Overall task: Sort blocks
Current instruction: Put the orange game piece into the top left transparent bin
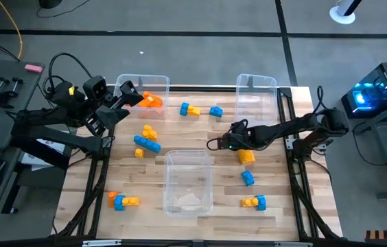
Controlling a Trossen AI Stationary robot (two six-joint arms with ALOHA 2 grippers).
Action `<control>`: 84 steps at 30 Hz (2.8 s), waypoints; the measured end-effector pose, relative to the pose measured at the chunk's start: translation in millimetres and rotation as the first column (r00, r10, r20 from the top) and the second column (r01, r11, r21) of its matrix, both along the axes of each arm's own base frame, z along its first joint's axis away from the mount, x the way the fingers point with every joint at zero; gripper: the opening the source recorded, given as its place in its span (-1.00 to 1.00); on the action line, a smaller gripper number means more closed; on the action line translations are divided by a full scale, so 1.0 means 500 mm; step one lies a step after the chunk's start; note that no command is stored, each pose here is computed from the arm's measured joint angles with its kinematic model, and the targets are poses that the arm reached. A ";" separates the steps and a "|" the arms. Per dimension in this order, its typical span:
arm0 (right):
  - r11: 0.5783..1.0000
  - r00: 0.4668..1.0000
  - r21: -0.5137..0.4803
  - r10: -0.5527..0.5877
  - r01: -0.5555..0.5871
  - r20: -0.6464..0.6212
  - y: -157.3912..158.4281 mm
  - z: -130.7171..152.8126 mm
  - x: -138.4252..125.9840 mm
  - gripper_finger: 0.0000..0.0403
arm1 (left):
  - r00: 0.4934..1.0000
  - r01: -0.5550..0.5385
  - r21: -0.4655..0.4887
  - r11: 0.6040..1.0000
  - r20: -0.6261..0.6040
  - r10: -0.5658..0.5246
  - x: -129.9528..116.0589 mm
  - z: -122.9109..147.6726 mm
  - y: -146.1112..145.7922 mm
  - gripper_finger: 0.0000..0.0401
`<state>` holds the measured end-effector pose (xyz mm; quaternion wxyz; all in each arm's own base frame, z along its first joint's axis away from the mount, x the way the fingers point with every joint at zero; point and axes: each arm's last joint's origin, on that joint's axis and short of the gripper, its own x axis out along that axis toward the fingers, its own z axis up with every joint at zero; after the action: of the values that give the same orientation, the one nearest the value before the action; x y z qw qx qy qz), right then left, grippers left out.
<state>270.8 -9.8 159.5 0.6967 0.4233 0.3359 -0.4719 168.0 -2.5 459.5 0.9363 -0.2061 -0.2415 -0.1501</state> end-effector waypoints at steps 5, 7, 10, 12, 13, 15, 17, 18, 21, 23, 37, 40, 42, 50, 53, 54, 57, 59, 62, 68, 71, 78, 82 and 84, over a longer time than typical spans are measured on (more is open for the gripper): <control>1.000 1.000 -0.013 -0.024 0.024 -0.011 -0.017 0.000 -0.002 -0.98 | 1.000 0.000 0.001 1.000 0.000 0.000 0.000 0.000 0.000 0.38; 1.000 1.000 -0.014 -0.015 0.015 -0.018 -0.020 -0.001 -0.002 -0.99 | 1.000 -0.001 0.001 1.000 0.000 0.001 0.000 0.000 0.000 0.38; 1.000 1.000 -0.005 -0.007 0.007 -0.029 -0.021 -0.002 -0.004 -0.99 | 1.000 0.000 0.001 1.000 -0.001 0.000 0.000 0.000 0.000 0.38; 1.000 0.999 0.004 0.014 -0.014 -0.034 -0.020 -0.002 -0.004 -0.99 | 1.000 -0.001 0.001 1.000 -0.006 0.001 0.001 -0.001 0.000 0.38; 1.000 0.999 0.006 0.025 -0.024 -0.038 -0.020 -0.002 -0.004 -0.99 | 1.000 -0.001 0.001 1.000 -0.012 0.001 0.001 -0.002 0.000 0.38; 0.999 0.998 0.014 0.033 -0.033 -0.046 -0.018 -0.003 -0.005 -1.00 | 1.000 -0.001 0.001 1.000 -0.026 0.001 0.003 -0.004 0.000 0.38; 0.999 0.998 0.018 0.037 -0.037 -0.046 -0.014 -0.003 -0.005 -1.00 | 0.999 -0.001 0.001 1.000 -0.035 0.001 0.004 -0.006 0.000 0.38; 0.999 0.998 0.021 0.042 -0.041 -0.046 -0.012 -0.003 -0.005 -1.00 | 0.999 -0.001 0.001 1.000 -0.035 0.001 0.004 -0.006 0.000 0.38; 0.998 0.997 0.038 0.061 -0.059 -0.053 -0.004 -0.004 -0.006 -1.00 | 0.999 -0.001 0.001 1.000 -0.043 0.001 0.006 -0.008 0.000 0.38; 0.996 0.994 0.042 0.075 -0.072 -0.074 0.003 -0.005 -0.009 -1.00 | 0.999 -0.001 0.000 1.000 -0.048 0.001 0.007 -0.009 0.000 0.38; 0.990 0.970 0.101 0.121 -0.102 -0.210 0.046 -0.013 -0.039 -1.00 | 0.999 0.000 0.000 1.000 -0.054 0.000 0.007 -0.010 0.000 0.38; 0.985 0.955 0.121 0.149 -0.121 -0.256 0.060 -0.014 -0.049 -1.00 | 0.999 0.000 0.000 1.000 -0.054 0.000 0.007 -0.010 0.000 0.38; 0.985 0.946 0.134 0.148 -0.113 -0.289 0.069 -0.014 -0.059 -1.00 | 0.999 -0.001 0.000 1.000 -0.054 0.001 0.007 -0.010 0.000 0.38; 0.993 0.977 0.106 0.065 -0.044 -0.201 0.086 0.018 -0.072 -1.00 | 0.999 0.000 0.000 1.000 -0.054 0.000 0.007 -0.010 0.000 0.38; 0.997 0.989 0.078 0.030 -0.019 -0.148 0.083 0.037 -0.078 -1.00 | 0.999 -0.001 0.000 1.000 -0.055 0.001 0.007 -0.010 0.000 0.38; 0.997 0.991 0.075 0.022 -0.012 -0.130 0.083 0.043 -0.080 -1.00 | 0.999 -0.001 0.000 1.000 -0.055 0.001 0.007 -0.010 0.000 0.38; 0.997 0.996 0.075 -0.010 0.017 -0.090 0.082 0.052 -0.081 -0.99 | 0.999 -0.001 0.000 1.000 -0.055 0.001 0.007 -0.010 0.000 0.38; 0.994 0.995 0.084 -0.061 0.067 -0.075 0.081 0.052 -0.081 -0.96 | 0.999 0.000 0.000 1.000 -0.055 0.000 0.007 -0.010 0.000 0.38; 0.986 0.989 0.098 -0.129 0.135 -0.074 0.082 0.044 -0.080 -0.80 | 0.998 0.000 0.000 1.000 -0.058 0.000 0.007 -0.010 0.000 0.38; 0.968 0.974 0.119 -0.216 0.223 -0.065 0.081 0.040 -0.081 -0.24 | 0.998 0.000 0.000 1.000 -0.065 0.000 0.008 -0.011 0.000 0.38; 0.956 0.969 0.161 -0.232 0.244 -0.086 0.083 0.039 -0.084 0.04 | 0.998 -0.001 0.000 1.000 -0.064 0.001 0.007 -0.011 0.000 0.38; 0.940 0.946 0.112 -0.313 0.321 -0.085 0.071 0.032 -0.084 0.34 | 0.998 -0.001 0.000 1.000 -0.063 0.001 0.007 -0.011 0.000 0.38; 0.927 0.929 0.130 -0.331 0.353 -0.163 0.056 0.004 -0.073 0.35 | 0.998 0.001 -0.001 1.000 -0.070 -0.001 0.008 -0.012 0.000 0.38; 0.920 0.922 0.146 -0.331 0.363 -0.201 0.055 -0.014 -0.066 0.35 | 0.997 0.001 -0.002 1.000 -0.076 -0.001 0.008 -0.013 0.000 0.38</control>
<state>237.8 18.0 152.6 0.5288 0.4951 0.3555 -0.5906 172.1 -2.5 452.9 0.9445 -0.2127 -0.2061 -0.1423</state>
